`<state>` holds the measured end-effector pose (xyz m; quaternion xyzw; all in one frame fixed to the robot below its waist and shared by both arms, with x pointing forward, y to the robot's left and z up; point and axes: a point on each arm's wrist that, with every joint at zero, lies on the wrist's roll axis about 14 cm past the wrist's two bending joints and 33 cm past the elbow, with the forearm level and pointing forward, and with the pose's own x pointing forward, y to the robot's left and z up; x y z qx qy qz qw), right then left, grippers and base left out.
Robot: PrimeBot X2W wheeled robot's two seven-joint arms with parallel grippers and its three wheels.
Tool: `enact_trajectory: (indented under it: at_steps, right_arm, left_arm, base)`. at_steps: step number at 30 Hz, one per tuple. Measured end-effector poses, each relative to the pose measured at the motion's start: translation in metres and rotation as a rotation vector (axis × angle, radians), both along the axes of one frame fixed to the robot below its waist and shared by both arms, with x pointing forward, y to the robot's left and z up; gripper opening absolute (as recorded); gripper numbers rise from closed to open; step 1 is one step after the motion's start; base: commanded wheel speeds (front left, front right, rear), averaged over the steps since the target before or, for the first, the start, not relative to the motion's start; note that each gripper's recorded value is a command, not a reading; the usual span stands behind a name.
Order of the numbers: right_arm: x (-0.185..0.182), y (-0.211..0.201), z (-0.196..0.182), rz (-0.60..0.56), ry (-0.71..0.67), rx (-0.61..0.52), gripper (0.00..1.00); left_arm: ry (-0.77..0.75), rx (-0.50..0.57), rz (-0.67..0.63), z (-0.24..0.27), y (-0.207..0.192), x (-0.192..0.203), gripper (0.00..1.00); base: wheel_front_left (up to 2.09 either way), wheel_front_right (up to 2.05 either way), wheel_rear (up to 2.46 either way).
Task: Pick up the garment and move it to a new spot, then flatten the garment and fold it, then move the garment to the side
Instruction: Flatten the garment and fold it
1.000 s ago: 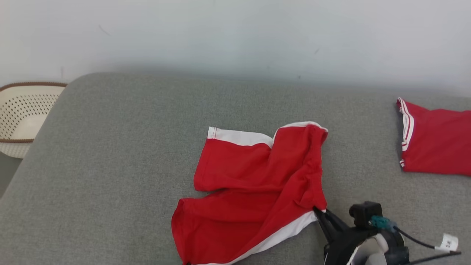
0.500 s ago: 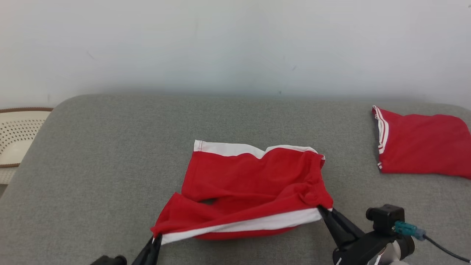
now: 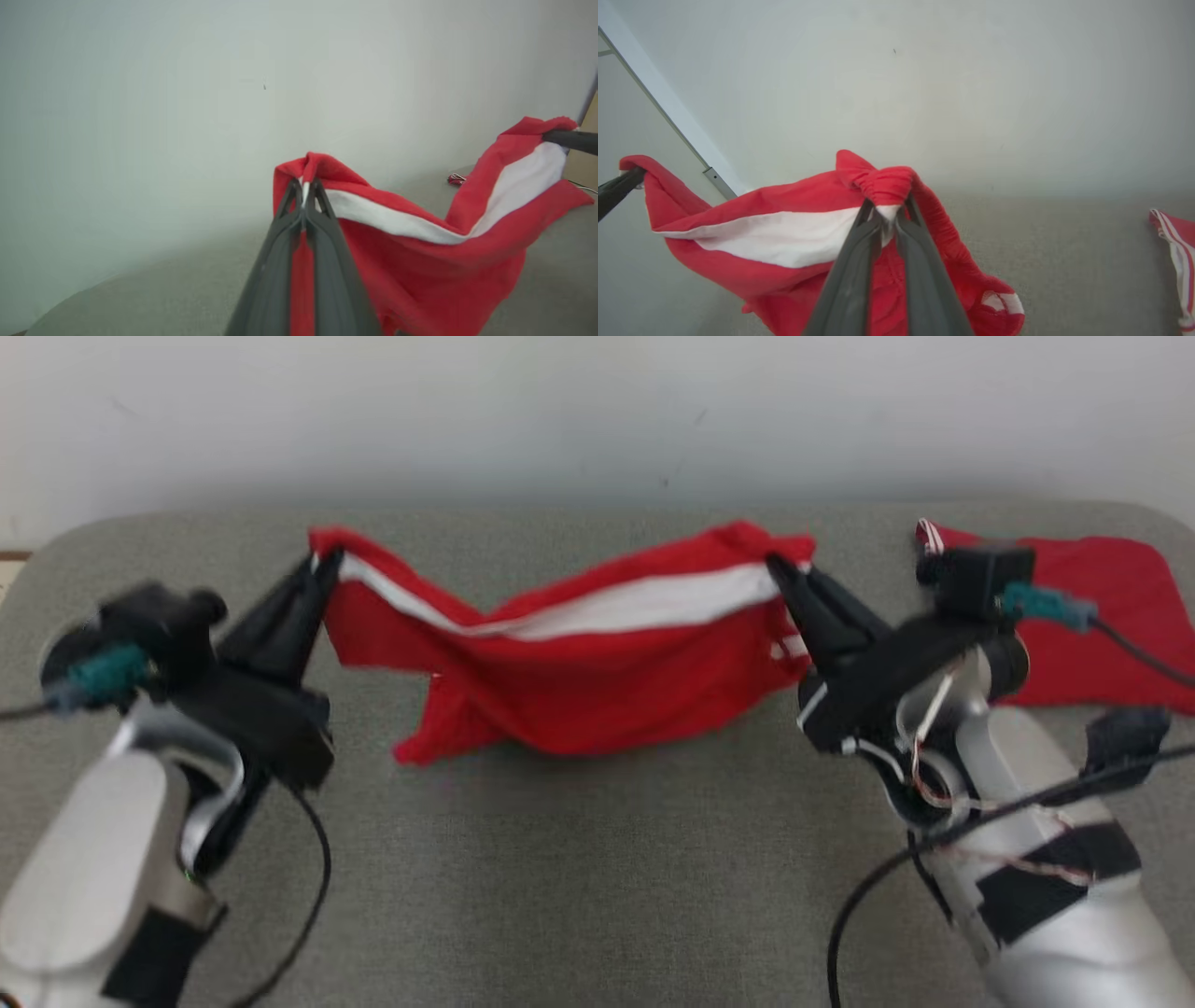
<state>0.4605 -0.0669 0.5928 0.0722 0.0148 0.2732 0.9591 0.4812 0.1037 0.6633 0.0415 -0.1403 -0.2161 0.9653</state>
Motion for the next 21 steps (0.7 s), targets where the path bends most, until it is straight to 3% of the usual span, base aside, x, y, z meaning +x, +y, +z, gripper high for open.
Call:
enact_trajectory:
  at_steps: [7,12,15,21]
  right_arm:
    - [0.092,-0.010,0.063,-0.053,-0.040,0.004,0.00]
    - [0.152,-0.029,0.102,-0.124,-0.041,0.082,0.00]
    - [0.181,-0.043,0.122,-0.167,-0.069,0.124,0.00]
    - [0.223,-0.055,0.138,-0.231,-0.139,0.097,0.00]
  left_arm:
    - [-0.056,-0.008,-0.039,0.066,-0.015,0.079,0.00]
    - [-0.088,0.007,-0.081,0.102,-0.035,0.126,0.00]
    - [-0.127,-0.011,-0.083,0.129,-0.039,0.151,0.00]
    - [-0.204,-0.044,-0.067,0.161,-0.044,0.188,0.00]
  base:
    - [0.00,0.00,0.00]
    - [0.00,0.00,0.00]
    - [0.00,0.00,0.00]
    - [0.00,0.00,0.00]
